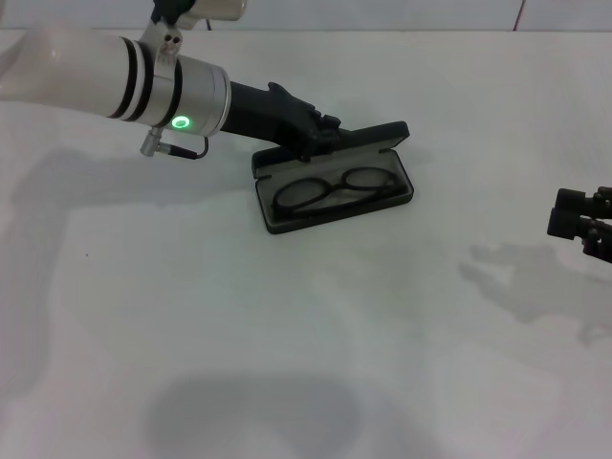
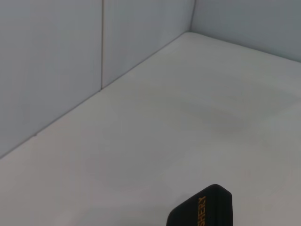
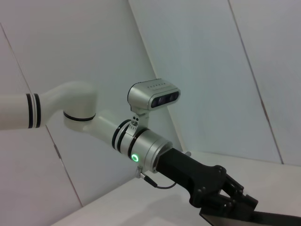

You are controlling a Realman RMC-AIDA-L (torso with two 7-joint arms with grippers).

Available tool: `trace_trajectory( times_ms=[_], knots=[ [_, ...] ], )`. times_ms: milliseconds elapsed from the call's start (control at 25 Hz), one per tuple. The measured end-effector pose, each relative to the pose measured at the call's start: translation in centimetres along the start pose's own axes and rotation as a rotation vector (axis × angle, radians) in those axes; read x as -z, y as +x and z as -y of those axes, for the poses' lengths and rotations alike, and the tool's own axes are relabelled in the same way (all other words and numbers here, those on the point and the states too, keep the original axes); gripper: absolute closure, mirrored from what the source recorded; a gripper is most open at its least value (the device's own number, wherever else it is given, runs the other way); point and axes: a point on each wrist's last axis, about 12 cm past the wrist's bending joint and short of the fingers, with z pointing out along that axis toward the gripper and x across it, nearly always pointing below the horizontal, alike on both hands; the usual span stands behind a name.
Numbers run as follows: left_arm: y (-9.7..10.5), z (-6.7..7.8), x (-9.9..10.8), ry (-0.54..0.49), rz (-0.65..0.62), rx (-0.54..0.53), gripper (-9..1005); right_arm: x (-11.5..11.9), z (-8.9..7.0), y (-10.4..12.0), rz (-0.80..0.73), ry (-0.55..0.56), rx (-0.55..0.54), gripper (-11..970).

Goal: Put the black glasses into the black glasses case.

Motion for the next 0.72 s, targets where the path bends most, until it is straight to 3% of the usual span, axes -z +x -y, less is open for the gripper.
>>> trace_trajectory(
  times_ms=[280,720],
  knots=[
    [0.4,0.7,-0.4,0.036,-0.033,-0.004,765,-0.1,0.1,0.3,0.003,-0.002,-0.017,672],
    [0.7,3.0,-0.5,0.181,-0.067,-0.049,762,0.1,-0.1,0.8,0.007,-0.013,-0.029,673]
  ],
)
